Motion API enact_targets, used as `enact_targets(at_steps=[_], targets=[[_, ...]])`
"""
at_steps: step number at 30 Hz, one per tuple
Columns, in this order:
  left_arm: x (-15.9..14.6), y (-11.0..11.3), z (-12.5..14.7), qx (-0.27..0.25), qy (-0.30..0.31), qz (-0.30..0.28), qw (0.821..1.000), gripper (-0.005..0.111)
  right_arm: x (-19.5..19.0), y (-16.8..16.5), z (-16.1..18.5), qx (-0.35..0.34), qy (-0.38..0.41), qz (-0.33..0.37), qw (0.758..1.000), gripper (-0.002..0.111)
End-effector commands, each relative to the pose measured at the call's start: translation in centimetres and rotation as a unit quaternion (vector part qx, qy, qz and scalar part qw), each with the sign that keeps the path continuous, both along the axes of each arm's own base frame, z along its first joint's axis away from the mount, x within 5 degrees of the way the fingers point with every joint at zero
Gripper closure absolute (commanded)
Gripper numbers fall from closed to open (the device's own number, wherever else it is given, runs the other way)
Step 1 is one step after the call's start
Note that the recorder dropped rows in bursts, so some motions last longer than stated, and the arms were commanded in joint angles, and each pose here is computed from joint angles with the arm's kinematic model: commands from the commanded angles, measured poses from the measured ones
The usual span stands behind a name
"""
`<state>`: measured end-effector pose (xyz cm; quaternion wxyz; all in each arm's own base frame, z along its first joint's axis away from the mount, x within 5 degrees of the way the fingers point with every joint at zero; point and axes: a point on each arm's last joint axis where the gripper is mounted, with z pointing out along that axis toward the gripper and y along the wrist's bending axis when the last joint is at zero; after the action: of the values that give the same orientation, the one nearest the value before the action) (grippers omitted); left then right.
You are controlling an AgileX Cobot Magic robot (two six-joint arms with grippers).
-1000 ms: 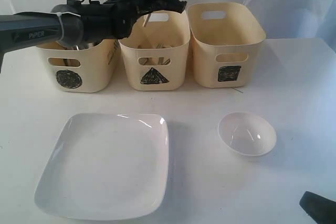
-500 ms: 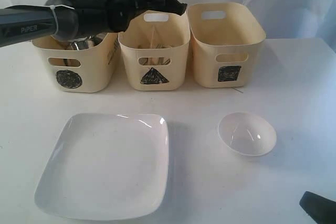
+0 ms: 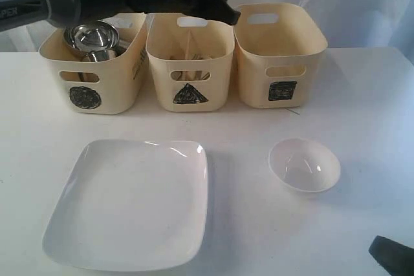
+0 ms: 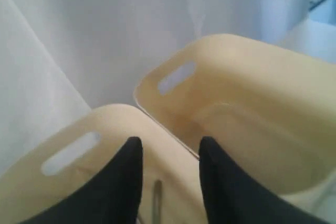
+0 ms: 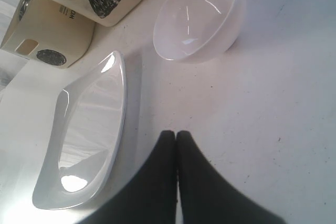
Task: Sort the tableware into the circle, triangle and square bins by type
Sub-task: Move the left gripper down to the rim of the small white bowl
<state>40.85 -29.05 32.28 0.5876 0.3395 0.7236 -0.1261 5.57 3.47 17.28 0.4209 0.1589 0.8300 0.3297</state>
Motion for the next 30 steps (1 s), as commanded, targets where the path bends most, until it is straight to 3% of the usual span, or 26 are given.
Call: enact_targets(at_steps=[1,7,15,24,30], targets=[[-3.3,-0.9,1.3,0.044,0.069,-0.048,0.995,0.065,0.0,0.0,-0.1,-0.001,-0.003,0.0,1.0,0.108],[-6.6,-1.8,1.2,0.087,0.169,-0.101,0.977,0.065,0.0,0.0,-0.1,-0.001,-0.003,0.0,1.0,0.108],[-8.7,-2.1,0.1,0.087,0.293,-0.148,0.94,0.065,0.0,0.0,-0.1,-0.001,-0.003,0.0,1.0,0.108],[-9.8,-2.5,0.2,0.05,0.356,-0.176,0.916,0.044,0.0,0.0,-0.1,-0.001,-0.003,0.0,1.0,0.108],[-10.1,-2.7,0.0,0.033,0.394,-0.17,0.903,0.044,0.0,0.0,-0.1,-0.001,-0.003,0.0,1.0,0.108]])
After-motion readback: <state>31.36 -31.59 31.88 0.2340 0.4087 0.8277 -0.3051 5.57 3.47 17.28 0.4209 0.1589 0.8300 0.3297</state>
